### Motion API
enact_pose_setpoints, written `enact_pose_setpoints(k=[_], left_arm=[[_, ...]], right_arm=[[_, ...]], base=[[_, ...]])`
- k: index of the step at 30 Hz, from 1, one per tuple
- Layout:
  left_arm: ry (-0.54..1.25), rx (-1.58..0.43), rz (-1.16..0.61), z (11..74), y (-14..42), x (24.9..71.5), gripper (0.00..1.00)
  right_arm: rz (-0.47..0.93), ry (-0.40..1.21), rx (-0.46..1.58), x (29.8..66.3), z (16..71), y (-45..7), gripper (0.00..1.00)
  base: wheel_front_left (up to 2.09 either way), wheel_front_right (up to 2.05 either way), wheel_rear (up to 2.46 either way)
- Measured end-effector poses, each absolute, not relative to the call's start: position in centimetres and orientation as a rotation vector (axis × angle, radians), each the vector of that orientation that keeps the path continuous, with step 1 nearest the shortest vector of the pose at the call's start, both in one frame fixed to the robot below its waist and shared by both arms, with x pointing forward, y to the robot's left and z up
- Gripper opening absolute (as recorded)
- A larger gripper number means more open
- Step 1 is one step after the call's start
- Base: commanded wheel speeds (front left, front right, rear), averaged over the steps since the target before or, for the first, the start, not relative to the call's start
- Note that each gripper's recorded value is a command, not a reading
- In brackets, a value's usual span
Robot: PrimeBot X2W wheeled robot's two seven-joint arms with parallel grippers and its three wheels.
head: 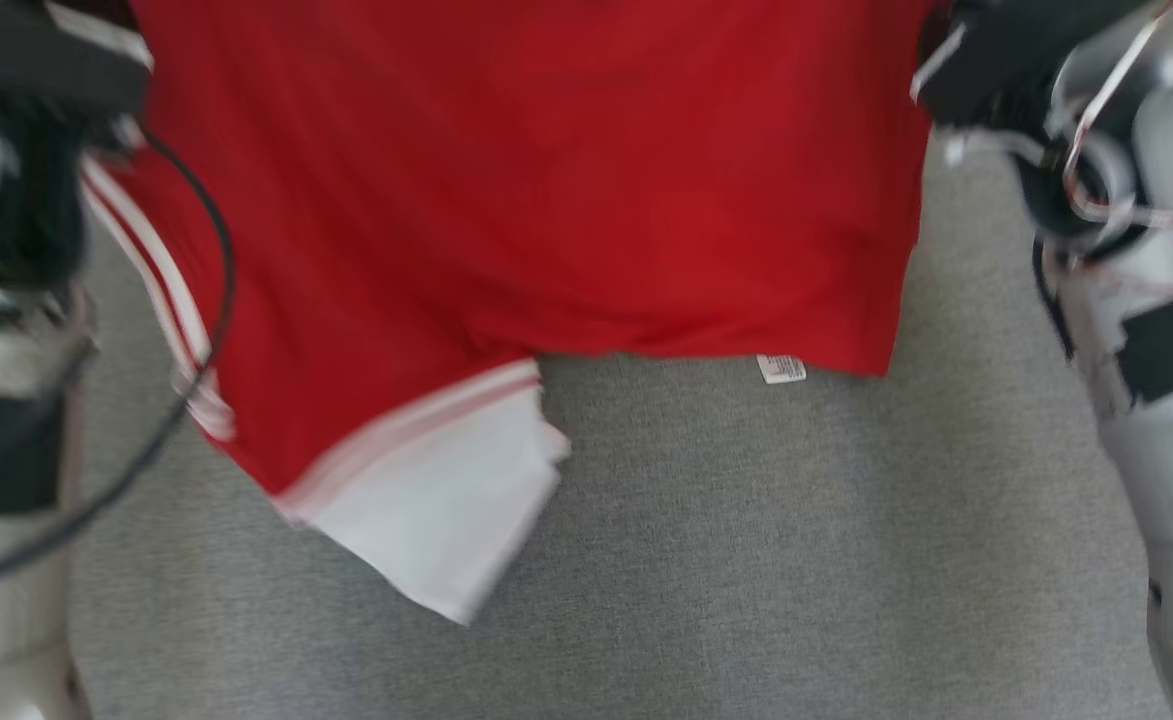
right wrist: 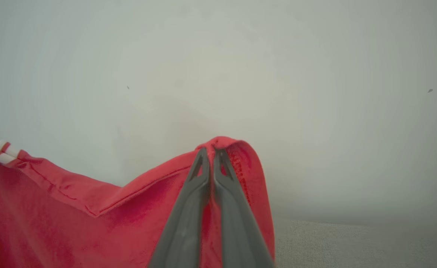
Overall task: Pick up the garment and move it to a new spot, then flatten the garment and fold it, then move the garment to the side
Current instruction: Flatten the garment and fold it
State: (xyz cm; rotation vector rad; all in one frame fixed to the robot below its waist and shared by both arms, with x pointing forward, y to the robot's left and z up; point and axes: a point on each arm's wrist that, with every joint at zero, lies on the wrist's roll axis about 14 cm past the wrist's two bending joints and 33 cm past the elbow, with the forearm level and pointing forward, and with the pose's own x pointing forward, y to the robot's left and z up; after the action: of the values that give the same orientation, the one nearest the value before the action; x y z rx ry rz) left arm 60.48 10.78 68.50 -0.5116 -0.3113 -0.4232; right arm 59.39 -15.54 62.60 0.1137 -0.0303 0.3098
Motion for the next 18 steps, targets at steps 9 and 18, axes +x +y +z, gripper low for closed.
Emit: enact_pose_setpoints(k=[9,18], left_arm=[[-0.532,-0.371,-0.441,72.7,9.6,65.1,0.00],[-0.845,-0.352,-0.426,78.3,9.7,66.0,0.00]], right_arm=[[0.241,-0.182,0.130,64.6,64.2,-17.4,0.00],[0.170,-0.478,0.067,66.6,69.5,-19.2,0.00]], base=[[0.00,0.00,0.00],[0.00,0.00,0.00]])
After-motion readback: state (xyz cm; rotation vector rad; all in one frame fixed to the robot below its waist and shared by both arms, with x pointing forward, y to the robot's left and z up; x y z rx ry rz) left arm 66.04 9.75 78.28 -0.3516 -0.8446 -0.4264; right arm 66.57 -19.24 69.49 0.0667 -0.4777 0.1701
